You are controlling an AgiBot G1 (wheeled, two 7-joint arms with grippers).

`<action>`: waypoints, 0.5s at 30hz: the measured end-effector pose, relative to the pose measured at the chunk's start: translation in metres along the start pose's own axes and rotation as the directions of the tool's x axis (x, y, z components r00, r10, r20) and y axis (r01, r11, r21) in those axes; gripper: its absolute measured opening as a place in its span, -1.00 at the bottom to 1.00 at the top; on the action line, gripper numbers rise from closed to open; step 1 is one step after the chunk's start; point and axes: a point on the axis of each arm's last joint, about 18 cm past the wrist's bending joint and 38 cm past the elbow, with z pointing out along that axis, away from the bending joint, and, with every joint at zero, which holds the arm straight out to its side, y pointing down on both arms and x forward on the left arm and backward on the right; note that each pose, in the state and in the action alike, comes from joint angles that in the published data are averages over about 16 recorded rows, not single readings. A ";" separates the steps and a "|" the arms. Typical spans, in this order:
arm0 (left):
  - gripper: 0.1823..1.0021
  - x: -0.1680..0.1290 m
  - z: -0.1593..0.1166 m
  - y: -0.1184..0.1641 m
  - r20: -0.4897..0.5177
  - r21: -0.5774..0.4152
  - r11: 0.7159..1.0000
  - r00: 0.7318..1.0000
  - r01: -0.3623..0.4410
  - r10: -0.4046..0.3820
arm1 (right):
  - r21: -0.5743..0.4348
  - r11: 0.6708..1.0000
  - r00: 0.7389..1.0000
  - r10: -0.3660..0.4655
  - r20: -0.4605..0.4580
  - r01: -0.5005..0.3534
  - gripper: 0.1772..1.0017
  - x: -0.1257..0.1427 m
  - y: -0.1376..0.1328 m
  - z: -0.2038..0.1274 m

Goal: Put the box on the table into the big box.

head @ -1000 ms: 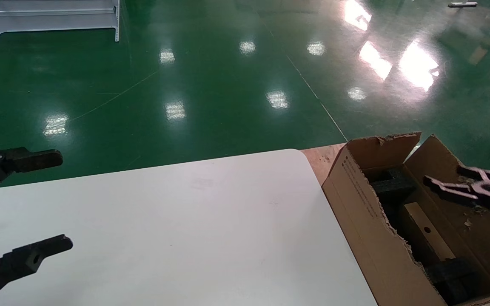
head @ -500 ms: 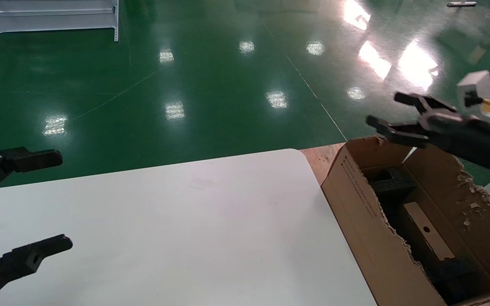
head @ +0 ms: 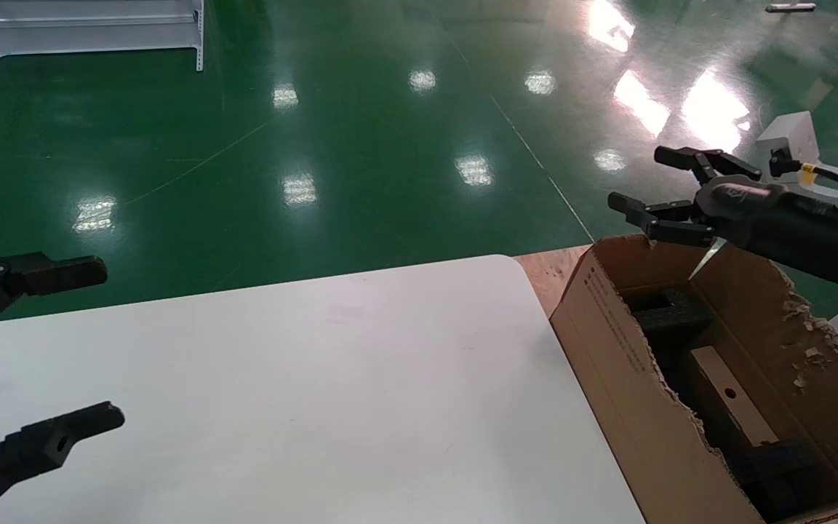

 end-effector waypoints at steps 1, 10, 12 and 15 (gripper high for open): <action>1.00 0.000 0.000 0.000 0.000 0.000 1.000 1.000 0.000 0.000 | 0.001 1.000 1.000 0.007 0.005 -0.007 1.00 -0.001 0.001 0.001; 1.00 0.000 0.000 0.000 0.000 0.000 1.000 1.000 0.000 0.000 | 0.045 0.995 0.990 0.078 0.119 -0.084 1.00 -0.027 0.000 0.024; 1.00 0.000 0.000 0.000 0.000 0.000 1.000 1.000 0.000 0.000 | 0.058 0.993 0.983 0.094 0.157 -0.104 1.00 -0.036 -0.002 0.031; 1.00 0.000 0.000 0.000 0.000 0.000 1.000 1.000 0.000 0.000 | 0.076 0.988 0.970 0.114 0.215 -0.133 1.00 -0.049 -0.005 0.041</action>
